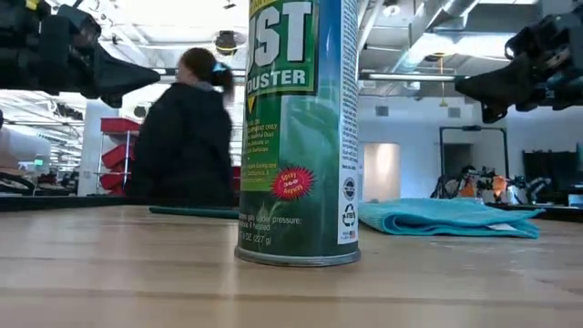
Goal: Apply microfiber cloth
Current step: Return to Home Position
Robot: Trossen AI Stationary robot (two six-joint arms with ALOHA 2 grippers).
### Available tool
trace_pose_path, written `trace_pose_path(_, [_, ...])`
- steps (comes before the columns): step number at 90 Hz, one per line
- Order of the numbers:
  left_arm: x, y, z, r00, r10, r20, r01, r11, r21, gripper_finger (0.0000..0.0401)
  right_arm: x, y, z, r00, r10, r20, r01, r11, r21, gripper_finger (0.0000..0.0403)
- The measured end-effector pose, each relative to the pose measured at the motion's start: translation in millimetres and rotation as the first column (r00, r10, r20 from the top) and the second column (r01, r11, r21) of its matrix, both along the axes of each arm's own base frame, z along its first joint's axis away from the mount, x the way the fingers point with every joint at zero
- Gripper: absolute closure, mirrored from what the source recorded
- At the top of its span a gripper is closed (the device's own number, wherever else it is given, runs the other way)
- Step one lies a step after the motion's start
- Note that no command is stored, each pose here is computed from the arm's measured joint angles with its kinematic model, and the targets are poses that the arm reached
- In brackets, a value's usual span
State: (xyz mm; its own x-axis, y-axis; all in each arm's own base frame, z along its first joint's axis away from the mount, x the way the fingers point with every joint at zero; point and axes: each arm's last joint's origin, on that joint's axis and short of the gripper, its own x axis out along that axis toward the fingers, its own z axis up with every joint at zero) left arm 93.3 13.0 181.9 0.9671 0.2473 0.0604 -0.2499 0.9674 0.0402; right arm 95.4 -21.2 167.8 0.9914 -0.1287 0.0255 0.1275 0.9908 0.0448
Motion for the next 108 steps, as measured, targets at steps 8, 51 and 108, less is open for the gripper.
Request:
trace_pose_path(8, [-3.5,-1.0,10.2,1.0,-0.007,-0.01,0.007,1.0,0.016,0.0401,0.7,-3.0,-1.7,0.999,-0.024,-0.021,0.024,1.0,0.005,0.0403])
trace_pose_path(51, [1.5,-12.5,-5.6,0.991,-0.131,-0.012,0.129,0.987,-0.099,0.0401,4.5,-6.7,-7.9,0.996,-0.023,-0.087,0.029,0.997,0.077,0.0403])
trace_pose_path(108, [3.5,-13.3,-8.5,0.996,-0.068,0.06,0.081,0.963,-0.257,0.0401,-0.7,-9.7,-2.0,0.997,-0.072,0.008,0.068,0.967,0.244,0.0403])
